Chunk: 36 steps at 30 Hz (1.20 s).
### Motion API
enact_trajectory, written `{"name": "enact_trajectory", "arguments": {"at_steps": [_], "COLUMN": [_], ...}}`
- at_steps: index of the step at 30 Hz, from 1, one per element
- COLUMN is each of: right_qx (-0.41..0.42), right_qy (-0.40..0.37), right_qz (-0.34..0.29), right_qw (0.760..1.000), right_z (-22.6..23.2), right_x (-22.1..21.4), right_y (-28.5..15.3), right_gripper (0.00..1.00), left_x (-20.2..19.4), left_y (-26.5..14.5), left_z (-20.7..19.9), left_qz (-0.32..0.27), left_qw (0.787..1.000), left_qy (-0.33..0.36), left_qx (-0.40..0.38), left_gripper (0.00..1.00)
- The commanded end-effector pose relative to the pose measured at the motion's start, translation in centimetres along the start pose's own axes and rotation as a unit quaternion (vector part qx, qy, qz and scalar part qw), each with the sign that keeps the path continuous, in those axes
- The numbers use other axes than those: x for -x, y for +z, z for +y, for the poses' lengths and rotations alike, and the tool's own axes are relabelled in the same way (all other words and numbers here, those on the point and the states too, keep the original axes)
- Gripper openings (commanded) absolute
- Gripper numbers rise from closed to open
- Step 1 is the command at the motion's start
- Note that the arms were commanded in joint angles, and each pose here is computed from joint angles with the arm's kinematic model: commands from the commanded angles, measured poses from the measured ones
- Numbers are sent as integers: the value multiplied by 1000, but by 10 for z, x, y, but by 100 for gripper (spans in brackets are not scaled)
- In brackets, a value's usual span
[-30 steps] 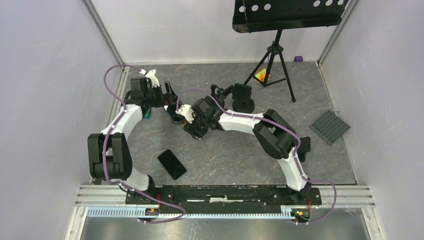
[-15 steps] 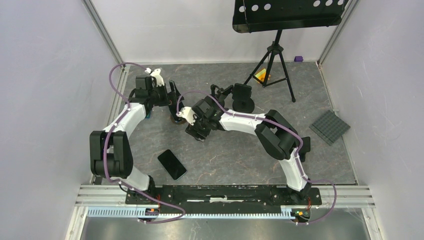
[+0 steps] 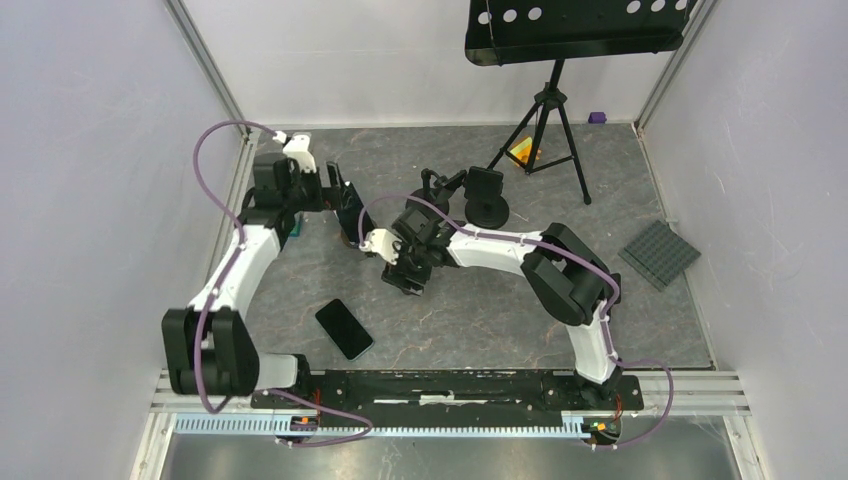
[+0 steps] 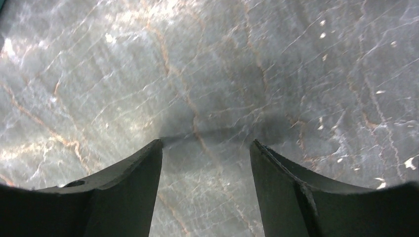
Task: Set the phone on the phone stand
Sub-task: Adjust the phone stand with the phone at the center of the board.
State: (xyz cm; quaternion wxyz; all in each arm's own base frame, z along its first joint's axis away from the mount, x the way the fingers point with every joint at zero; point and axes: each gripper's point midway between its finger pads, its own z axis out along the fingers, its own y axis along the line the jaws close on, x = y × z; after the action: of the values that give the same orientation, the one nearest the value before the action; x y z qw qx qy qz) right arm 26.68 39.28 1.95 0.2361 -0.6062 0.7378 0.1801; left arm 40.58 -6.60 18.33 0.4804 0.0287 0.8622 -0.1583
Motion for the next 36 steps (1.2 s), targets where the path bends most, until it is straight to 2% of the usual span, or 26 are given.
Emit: {"name": "enact_trajectory", "arguments": {"at_steps": [1,4,9,14,19,23,30,36], "right_qx": [21,24,25,20,22,22,27,28], "right_qy": [-49,-81,-118,-121,-117,-117,-113,-114], "right_qz": [-10,-1,9,11,18,22,24,26], "right_qw": [999,996,993,992,993,993,993,993], "right_z": [14,19,25,28,30,31,32,33], "right_x": [3,-2,-9,-16,-25,-29,-30,-32], "right_y": [-24,-34,-52,-60,-60,-58,-54,-54], "right_gripper": [71,70,70,70,69,69,69,69], "left_x": [-13,-43,-100,-116,-119,-123,-109,-101], "left_y": [-33,-48,-48,-21,0,11,31,42], "left_z": [16,18,19,20,4,-1,15,22], "left_qz": [-16,12,62,57,43,58,56,61], "left_qw": [994,985,952,941,922,911,918,920], "left_qy": [104,165,278,312,369,394,391,386], "left_qx": [-1,-40,-108,-120,-114,-104,-29,-10], "left_gripper": [100,100,99,95,94,94,88,87]}}
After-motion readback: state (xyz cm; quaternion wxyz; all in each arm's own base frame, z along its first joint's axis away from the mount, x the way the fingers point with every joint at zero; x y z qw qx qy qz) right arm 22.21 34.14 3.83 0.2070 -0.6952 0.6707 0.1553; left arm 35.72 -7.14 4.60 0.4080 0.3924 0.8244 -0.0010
